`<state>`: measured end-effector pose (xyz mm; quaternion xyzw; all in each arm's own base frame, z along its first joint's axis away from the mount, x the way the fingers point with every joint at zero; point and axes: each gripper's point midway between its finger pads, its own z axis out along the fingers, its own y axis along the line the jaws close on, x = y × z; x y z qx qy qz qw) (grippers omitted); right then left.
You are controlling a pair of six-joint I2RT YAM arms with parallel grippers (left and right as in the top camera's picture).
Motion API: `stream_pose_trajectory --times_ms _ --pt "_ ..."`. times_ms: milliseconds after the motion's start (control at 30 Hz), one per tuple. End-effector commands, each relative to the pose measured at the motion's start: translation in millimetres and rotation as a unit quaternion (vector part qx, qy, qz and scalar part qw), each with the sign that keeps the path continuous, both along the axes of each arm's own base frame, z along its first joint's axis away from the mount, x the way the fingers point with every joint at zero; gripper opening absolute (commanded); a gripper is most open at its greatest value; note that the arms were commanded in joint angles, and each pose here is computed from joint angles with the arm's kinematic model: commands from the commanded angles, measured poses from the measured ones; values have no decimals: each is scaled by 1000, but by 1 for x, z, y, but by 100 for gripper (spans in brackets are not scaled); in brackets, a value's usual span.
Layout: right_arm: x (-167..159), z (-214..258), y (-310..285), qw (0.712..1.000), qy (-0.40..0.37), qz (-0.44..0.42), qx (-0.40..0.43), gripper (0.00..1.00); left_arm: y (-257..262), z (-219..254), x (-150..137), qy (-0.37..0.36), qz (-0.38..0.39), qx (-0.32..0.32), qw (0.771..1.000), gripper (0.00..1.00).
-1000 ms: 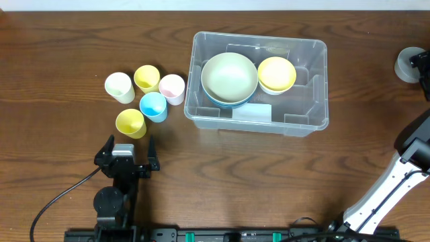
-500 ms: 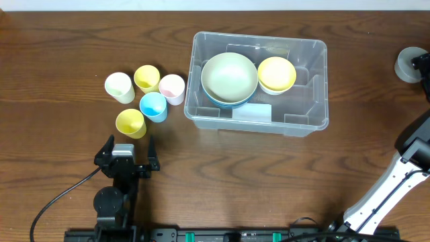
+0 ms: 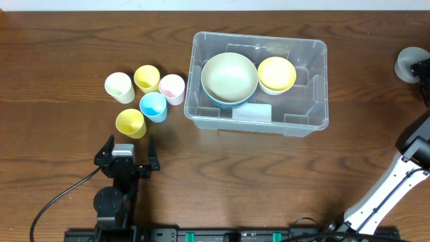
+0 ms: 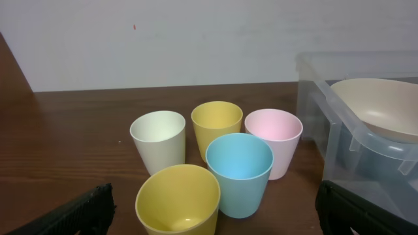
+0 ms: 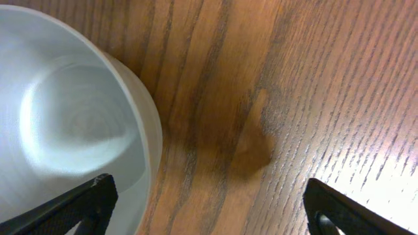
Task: Pack container
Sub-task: 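Lower the right gripper onto the grey bowl's rim and close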
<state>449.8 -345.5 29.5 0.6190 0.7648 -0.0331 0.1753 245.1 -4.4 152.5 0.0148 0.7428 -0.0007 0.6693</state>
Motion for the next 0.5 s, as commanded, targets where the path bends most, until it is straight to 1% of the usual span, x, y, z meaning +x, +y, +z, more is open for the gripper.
stream_pose_trajectory --times_ms 0,200,300,467 --pt "-5 -2 -7 1000 6 -13 -6 86 -1 -15 -1 23 -6 6 1000 98" --pt "-5 -4 -7 1000 7 -14 -5 73 -1 -15 -1 23 -6 6 1000 98" --pt "-7 -6 -7 1000 9 -14 -3 72 -1 -15 -1 23 -6 6 1000 98" --pt "-10 -22 -7 1000 18 -16 8 73 -1 -15 -1 23 -6 6 1000 98"
